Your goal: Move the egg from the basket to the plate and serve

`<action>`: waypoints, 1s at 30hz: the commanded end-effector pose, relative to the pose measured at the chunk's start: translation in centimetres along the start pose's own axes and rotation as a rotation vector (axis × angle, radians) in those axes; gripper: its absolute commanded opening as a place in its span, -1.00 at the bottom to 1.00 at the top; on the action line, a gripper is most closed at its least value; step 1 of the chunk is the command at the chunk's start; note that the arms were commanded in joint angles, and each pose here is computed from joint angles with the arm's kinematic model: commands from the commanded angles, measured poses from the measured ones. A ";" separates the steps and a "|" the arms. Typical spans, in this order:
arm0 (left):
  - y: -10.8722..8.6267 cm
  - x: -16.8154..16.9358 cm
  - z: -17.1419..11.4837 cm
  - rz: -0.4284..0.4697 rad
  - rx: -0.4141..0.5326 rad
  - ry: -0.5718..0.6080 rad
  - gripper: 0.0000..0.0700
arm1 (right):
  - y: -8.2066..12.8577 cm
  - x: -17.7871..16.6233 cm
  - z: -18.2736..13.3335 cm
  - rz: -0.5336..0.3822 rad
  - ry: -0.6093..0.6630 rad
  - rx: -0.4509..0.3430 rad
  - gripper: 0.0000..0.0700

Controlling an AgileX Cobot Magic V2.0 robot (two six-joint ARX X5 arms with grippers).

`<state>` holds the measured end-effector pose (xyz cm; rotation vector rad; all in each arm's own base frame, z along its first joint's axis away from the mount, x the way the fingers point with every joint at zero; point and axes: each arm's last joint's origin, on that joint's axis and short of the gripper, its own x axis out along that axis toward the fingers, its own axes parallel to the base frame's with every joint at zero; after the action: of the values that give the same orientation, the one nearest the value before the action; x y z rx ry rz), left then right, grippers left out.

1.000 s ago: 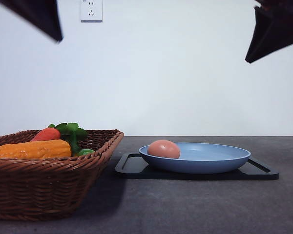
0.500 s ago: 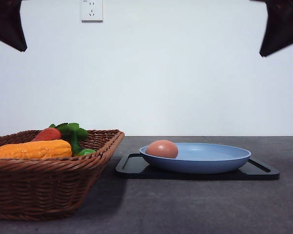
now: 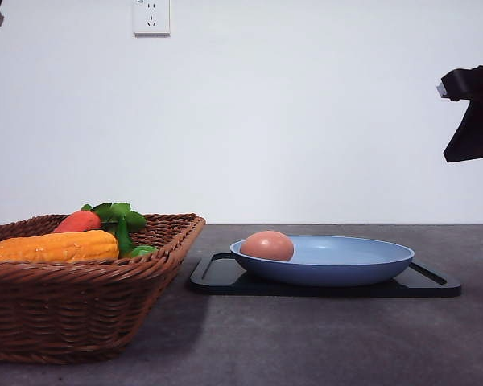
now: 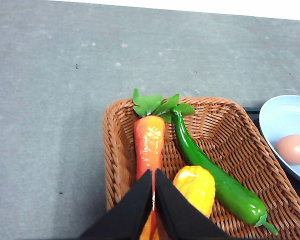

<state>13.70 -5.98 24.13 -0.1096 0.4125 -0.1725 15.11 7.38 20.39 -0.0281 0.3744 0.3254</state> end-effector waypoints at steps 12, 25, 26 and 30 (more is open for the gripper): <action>-0.2 -0.1 0.4 -0.014 -0.014 -0.011 -1.00 | 0.1 0.0 0.3 0.002 -0.014 0.014 -1.00; 2.8 -7.2 1.4 0.080 0.010 -0.383 -1.00 | 0.1 0.0 0.3 0.003 -0.014 0.014 -1.00; 3.1 -7.3 1.1 0.101 0.003 -0.398 -1.00 | 0.1 0.0 0.3 0.002 -0.014 0.014 -1.00; 4.1 -6.8 -0.6 0.169 -0.012 -0.404 -1.00 | 0.1 0.0 0.3 0.003 -0.014 0.014 -1.00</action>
<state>7.74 -0.77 26.04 -0.1380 0.0065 0.0193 15.11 7.38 20.39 -0.0282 0.3743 0.3247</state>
